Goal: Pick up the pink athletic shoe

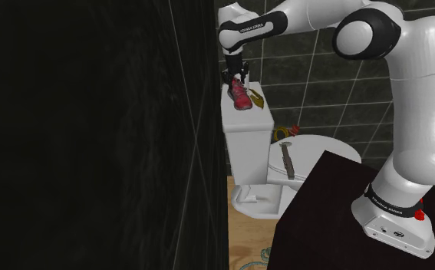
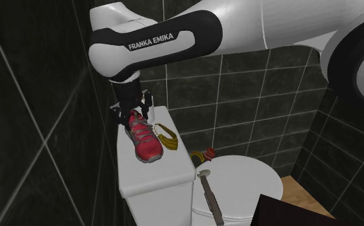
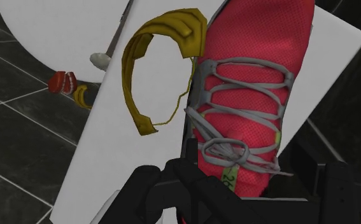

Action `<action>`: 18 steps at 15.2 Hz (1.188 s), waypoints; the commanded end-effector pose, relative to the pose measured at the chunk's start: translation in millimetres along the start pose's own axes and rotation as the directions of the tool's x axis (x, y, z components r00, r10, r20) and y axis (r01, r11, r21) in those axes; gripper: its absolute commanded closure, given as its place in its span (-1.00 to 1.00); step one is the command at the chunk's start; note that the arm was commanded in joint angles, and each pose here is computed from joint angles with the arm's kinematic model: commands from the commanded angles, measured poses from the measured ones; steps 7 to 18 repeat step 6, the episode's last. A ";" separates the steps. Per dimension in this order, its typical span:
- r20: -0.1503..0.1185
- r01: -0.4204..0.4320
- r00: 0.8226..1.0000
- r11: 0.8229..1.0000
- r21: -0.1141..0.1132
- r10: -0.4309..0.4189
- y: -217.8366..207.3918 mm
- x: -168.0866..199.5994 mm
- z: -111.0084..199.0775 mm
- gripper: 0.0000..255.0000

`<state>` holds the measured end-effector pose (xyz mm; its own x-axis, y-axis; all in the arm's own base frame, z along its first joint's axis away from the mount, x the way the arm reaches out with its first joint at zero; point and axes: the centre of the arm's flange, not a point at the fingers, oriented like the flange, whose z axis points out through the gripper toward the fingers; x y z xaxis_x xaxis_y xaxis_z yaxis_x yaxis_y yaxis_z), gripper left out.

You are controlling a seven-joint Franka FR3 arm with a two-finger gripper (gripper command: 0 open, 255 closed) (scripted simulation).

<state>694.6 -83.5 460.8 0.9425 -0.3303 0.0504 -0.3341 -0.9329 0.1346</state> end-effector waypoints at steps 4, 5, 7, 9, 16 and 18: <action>-0.001 0.000 1.000 1.000 0.000 0.000 3.9 2.0 -28.1 1.00; -0.001 0.000 1.000 1.000 0.000 0.000 4.1 2.0 -28.9 1.00; -0.001 0.000 1.000 1.000 0.000 0.000 4.1 2.0 -28.9 1.00; -0.001 0.000 1.000 1.000 0.000 0.000 4.1 2.0 -28.9 1.00; -0.001 0.000 1.000 1.000 0.000 0.000 4.1 2.0 -28.9 1.00; -0.001 0.000 1.000 1.000 0.000 0.000 4.1 2.0 -28.9 1.00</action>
